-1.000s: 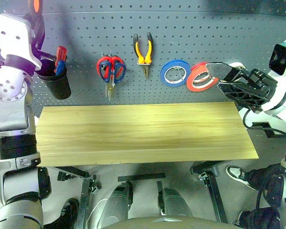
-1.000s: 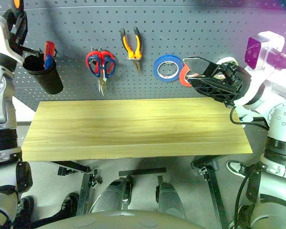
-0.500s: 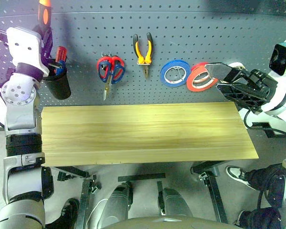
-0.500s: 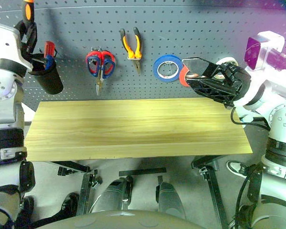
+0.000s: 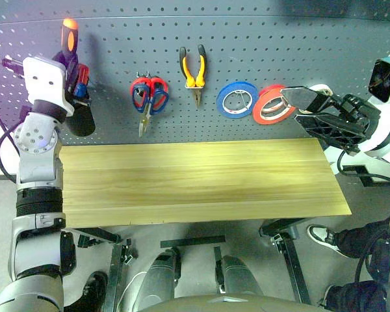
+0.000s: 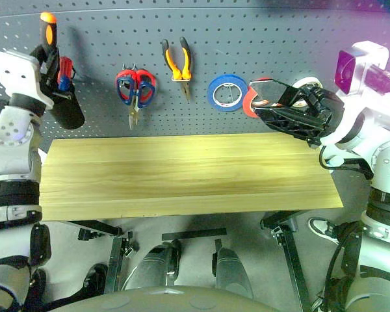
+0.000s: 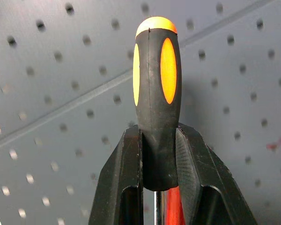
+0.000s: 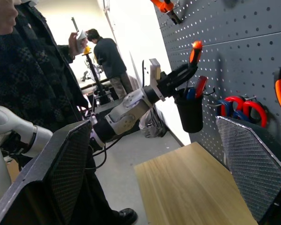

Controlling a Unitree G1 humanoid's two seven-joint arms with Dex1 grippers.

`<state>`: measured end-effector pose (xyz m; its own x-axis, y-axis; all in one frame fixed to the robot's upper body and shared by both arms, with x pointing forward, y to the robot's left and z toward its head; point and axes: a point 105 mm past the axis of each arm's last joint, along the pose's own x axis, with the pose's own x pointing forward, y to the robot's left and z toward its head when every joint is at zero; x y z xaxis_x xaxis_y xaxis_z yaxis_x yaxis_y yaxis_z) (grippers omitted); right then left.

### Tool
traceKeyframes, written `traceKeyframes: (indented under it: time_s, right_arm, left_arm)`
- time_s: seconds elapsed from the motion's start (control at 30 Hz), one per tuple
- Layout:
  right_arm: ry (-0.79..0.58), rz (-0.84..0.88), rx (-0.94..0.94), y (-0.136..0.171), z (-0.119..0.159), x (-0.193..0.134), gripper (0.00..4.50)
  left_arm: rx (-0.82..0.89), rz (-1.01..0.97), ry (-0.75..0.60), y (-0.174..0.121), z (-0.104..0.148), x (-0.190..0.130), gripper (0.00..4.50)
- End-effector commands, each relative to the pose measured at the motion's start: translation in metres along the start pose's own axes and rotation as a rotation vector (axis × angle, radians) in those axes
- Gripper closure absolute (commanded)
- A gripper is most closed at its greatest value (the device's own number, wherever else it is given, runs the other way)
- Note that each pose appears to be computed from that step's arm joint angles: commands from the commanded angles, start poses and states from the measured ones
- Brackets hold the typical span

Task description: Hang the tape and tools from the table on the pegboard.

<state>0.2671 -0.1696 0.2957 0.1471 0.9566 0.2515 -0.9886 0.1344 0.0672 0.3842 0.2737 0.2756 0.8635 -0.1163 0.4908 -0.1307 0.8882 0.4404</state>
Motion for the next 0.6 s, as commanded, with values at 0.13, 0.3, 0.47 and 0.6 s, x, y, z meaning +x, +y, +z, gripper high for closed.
traceKeyframes:
  time_s: [0.13, 0.3, 0.47, 0.6]
  right_arm:
    - [0.014, -0.002, -0.034, 0.004, 0.006, -0.002, 0.0]
    - [0.021, -0.006, -0.032, 0.003, 0.005, -0.003, 0.0]
    - [0.022, -0.011, -0.031, 0.001, 0.005, -0.005, 0.0]
    - [0.022, -0.014, -0.029, -0.001, 0.004, -0.006, 0.0]
  left_arm:
    - [0.008, 0.027, -0.006, 0.007, -0.003, -0.013, 3.92]
    - [-0.021, 0.059, 0.014, 0.016, -0.007, -0.018, 3.92]
    - [-0.034, 0.138, 0.011, 0.04, -0.001, -0.021, 3.92]
    - [-0.023, 0.142, 0.003, 0.043, 0.004, -0.023, 3.92]
